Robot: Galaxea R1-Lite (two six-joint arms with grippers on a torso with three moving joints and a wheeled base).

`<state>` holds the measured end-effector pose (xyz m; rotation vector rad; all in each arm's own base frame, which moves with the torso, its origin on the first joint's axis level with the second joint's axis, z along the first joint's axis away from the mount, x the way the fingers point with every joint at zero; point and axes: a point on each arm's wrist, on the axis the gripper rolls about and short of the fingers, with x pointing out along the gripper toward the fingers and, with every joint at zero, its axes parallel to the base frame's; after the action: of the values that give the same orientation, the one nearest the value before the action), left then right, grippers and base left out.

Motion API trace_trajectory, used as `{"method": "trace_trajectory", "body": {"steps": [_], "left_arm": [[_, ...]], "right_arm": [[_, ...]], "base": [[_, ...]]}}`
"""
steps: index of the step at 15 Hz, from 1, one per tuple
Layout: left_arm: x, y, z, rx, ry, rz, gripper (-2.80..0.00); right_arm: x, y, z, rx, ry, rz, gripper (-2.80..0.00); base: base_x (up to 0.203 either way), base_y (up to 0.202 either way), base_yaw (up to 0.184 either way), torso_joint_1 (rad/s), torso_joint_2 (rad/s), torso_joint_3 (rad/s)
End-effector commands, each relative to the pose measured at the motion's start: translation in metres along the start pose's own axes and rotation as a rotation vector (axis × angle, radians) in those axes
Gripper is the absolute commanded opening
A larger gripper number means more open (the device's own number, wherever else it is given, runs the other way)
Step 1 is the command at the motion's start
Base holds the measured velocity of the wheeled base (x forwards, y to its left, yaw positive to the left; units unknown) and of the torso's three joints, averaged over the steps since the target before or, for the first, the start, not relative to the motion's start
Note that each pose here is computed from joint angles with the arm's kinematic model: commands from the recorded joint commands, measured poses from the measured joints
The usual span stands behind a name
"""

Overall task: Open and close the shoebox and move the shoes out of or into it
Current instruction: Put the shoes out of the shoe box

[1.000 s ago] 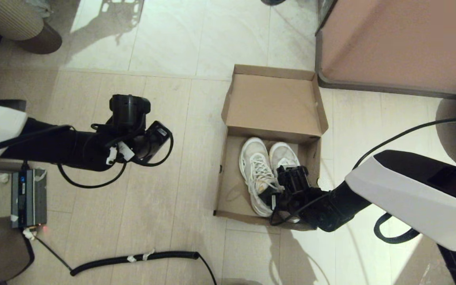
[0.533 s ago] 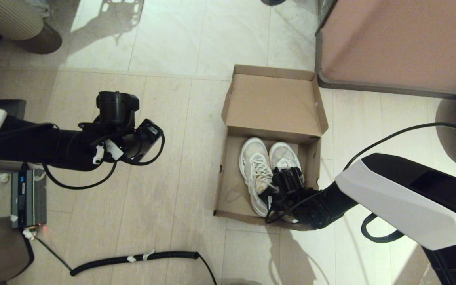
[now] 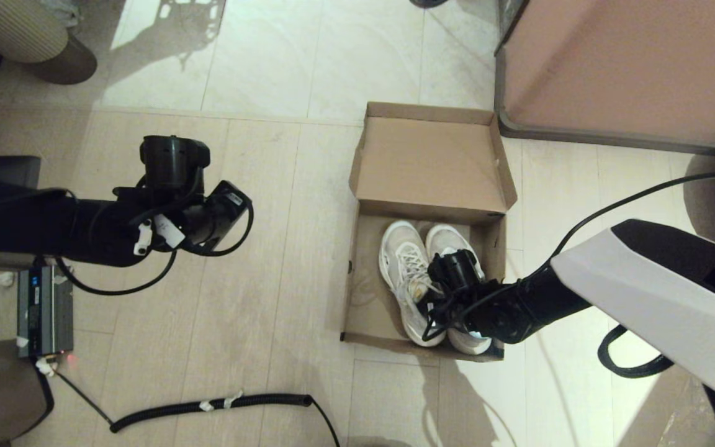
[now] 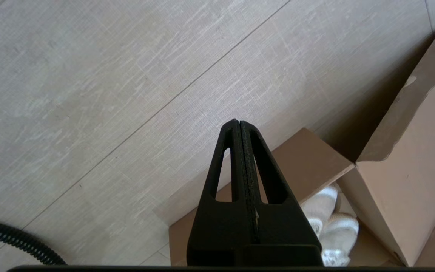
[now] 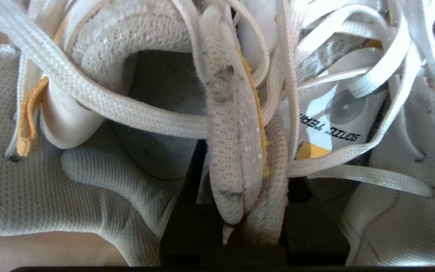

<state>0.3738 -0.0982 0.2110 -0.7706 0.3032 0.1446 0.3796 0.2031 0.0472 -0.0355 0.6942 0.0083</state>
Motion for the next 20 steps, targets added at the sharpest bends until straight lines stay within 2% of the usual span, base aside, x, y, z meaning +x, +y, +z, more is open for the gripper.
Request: {"method": "trace_trajectory", "body": {"steps": [1,5,10,13,16,20], "left_arm": [[-0.004,-0.001,0.002,-0.007,-0.006,-0.005,-2.8],[-0.013,0.0,0.005,-0.009,-0.01,-0.009,-2.8],[-0.023,0.003,0.005,-0.007,-0.006,-0.007,-2.8],[-0.028,0.005,0.006,-0.005,-0.004,-0.007,-2.8],[-0.033,0.005,0.008,-0.004,-0.008,-0.01,-2.8],[-0.038,0.008,0.006,0.001,0.0,-0.002,-2.8]], "right_arm": [[-0.039,-0.004,0.025,0.014,-0.024,0.043,-2.8],[-0.086,-0.011,0.042,0.019,0.008,0.114,-2.8],[-0.18,-0.036,0.06,0.003,0.059,0.229,-2.8],[-0.236,-0.057,0.075,0.052,-0.01,0.278,-2.8],[-0.277,-0.094,0.088,0.135,-0.067,0.239,-2.8],[-0.279,-0.151,0.096,0.26,-0.116,0.044,-2.8]], "base": [[0.0,0.0,0.0,0.0,0.0,0.0],[0.0,0.0,0.0,0.0,0.0,0.0],[0.0,0.0,0.0,0.0,0.0,0.0],[0.0,0.0,0.0,0.0,0.0,0.0],[0.0,0.0,0.0,0.0,0.0,0.0],[0.0,0.0,0.0,0.0,0.0,0.0]]}}
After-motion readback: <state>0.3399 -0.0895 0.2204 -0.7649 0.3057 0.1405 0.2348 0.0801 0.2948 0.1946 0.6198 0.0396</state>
